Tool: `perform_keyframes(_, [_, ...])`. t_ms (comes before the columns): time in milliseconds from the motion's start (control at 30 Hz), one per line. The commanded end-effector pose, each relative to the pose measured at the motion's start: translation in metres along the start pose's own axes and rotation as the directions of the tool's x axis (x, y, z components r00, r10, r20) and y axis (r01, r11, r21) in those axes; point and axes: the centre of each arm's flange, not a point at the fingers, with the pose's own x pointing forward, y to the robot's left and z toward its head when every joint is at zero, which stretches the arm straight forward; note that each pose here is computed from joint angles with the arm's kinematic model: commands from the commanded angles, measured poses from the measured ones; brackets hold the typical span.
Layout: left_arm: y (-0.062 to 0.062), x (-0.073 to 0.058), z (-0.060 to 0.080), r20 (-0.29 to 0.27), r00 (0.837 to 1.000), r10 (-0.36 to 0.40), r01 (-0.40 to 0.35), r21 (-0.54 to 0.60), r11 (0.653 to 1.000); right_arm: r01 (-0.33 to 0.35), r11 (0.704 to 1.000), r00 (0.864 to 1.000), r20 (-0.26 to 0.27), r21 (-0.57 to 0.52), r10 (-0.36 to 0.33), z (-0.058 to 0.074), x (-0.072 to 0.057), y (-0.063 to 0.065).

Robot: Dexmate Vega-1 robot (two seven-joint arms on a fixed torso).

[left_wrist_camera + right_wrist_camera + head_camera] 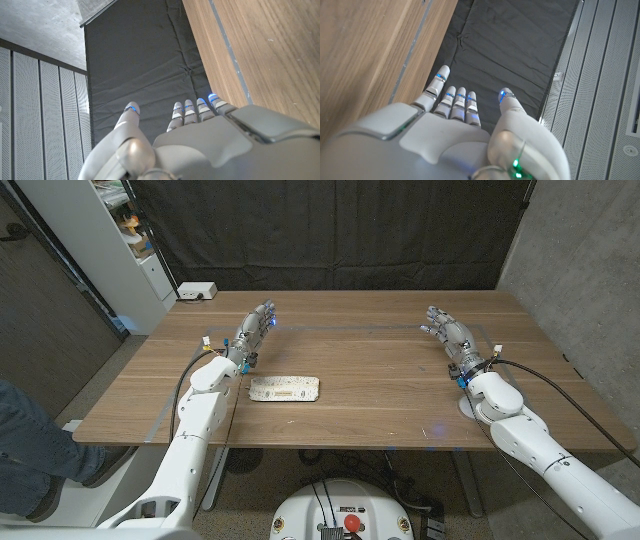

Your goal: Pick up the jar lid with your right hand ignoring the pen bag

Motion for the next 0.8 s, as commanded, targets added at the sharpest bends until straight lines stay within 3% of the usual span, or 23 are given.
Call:
perform_keyframes(33, [-0.002, 0.004, -0.001, -0.002, 1.0, -0.01, 0.01, 0.0, 1.0, 0.011, 0.999, 1.0, 0.002, -0.04, -0.011, 0.003, -0.019, -0.01])
perform_keyframes(433, [-0.004, 0.008, -0.001, -0.005, 1.0, -0.016, 0.016, 0.001, 1.0, 0.027, 0.997, 1.0, 0.002, -0.072, -0.027, 0.007, -0.03, -0.018])
perform_keyframes(800, [-0.005, 0.009, -0.003, -0.009, 1.0, -0.022, 0.022, 0.003, 1.0, 0.013, 0.984, 1.0, 0.007, -0.176, -0.012, 0.016, -0.04, -0.022])
